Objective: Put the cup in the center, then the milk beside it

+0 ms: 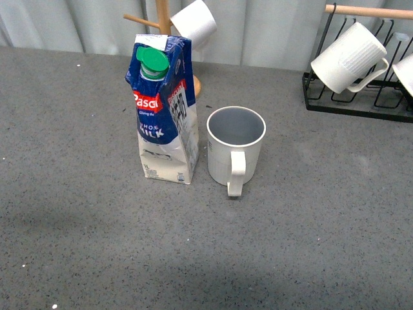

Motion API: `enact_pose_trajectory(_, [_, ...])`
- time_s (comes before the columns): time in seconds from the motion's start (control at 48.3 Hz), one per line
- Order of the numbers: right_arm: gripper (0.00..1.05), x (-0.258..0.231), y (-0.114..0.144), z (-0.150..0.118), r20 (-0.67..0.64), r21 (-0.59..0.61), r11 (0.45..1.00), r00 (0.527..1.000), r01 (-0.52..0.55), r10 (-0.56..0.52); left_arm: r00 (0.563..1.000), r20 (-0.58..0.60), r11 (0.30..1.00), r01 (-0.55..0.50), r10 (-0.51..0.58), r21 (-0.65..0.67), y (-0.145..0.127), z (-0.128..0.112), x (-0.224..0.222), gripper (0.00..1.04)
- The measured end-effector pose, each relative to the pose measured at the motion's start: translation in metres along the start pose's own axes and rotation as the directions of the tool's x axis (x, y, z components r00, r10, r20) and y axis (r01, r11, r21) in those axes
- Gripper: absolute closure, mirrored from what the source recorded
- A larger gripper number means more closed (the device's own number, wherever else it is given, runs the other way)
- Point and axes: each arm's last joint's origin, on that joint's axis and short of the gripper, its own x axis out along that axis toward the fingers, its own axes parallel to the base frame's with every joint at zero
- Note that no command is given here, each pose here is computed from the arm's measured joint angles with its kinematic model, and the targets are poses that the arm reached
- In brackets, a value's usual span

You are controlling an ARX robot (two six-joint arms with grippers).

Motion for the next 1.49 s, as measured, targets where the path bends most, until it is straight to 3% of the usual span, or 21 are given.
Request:
enact_pose_trajectory(0.58, [0.09,0.0,0.0,0.0,0.0,0.0,1.0,1.0,0.0,0.0,1.0,0.001,1.0,-0.013,0.013,0.0,0.026,0.001,-0.044,1.01])
enact_pose_trajectory(1.492, [0.09,0.0,0.0,0.0,0.0,0.0,1.0,1.0,0.0,0.0,0.999,0.035,1.0,-0.012,0.012,0.0,0.026,0.011,-0.08,1.01])
